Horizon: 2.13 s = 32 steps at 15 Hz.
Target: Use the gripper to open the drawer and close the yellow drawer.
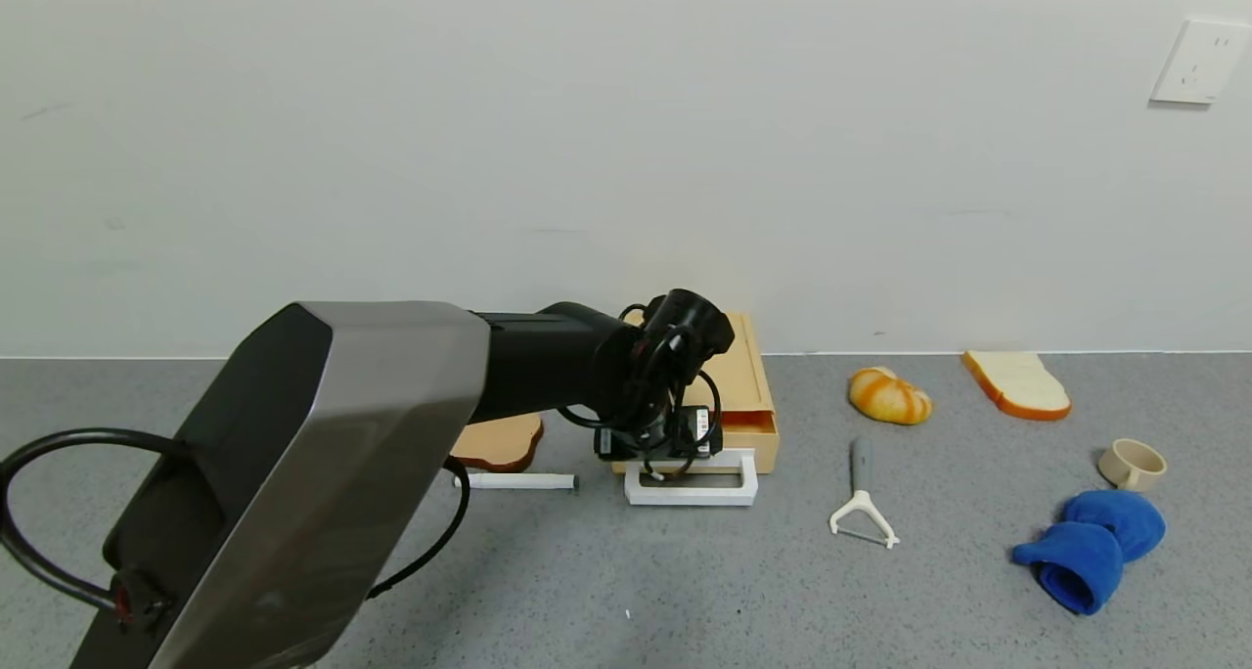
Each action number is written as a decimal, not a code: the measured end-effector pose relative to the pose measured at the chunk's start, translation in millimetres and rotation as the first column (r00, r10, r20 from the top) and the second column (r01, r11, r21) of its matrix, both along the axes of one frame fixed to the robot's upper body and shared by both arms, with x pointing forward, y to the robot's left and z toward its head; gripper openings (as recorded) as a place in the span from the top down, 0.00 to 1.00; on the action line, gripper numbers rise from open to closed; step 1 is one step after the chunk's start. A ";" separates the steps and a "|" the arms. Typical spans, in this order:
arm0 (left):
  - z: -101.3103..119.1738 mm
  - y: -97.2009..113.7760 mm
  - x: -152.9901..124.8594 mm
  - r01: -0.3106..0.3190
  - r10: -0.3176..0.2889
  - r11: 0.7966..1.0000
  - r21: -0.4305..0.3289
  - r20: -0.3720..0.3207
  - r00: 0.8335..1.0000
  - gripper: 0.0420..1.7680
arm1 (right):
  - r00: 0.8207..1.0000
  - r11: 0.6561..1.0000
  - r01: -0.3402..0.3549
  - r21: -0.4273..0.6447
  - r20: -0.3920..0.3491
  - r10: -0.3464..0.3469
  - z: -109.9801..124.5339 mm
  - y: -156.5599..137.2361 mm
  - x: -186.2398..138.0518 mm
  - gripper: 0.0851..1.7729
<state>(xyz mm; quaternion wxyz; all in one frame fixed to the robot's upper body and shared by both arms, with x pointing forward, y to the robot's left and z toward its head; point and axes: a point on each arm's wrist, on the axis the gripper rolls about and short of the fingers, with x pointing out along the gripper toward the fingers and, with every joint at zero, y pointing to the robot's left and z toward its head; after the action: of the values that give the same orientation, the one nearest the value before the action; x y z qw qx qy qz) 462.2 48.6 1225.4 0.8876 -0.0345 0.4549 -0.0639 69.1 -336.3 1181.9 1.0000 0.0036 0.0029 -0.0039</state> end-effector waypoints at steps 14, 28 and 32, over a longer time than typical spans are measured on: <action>-4.4 6.3 20.5 0.006 -0.004 1.000 -0.020 0.087 0.996 0.03 | 1.000 1.000 0.000 0.000 0.000 0.000 0.0 0.0 0.0 0.04; 67.3 21.2 -27.0 0.075 -0.077 0.997 0.032 0.071 0.995 0.03 | 1.000 1.000 0.000 0.000 0.000 0.000 0.0 0.0 0.0 0.04; 135.1 52.1 -64.8 0.111 -0.111 0.994 0.012 0.162 0.980 0.03 | 1.000 1.000 0.000 0.000 0.000 0.000 0.0 0.0 0.0 0.04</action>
<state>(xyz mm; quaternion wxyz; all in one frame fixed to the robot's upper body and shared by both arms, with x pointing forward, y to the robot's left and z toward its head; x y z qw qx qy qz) 397.4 100.7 1360.5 0.9169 -0.0026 0.3821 -0.1154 69.1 -336.3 1181.9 1.0000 0.0038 0.0029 -0.0039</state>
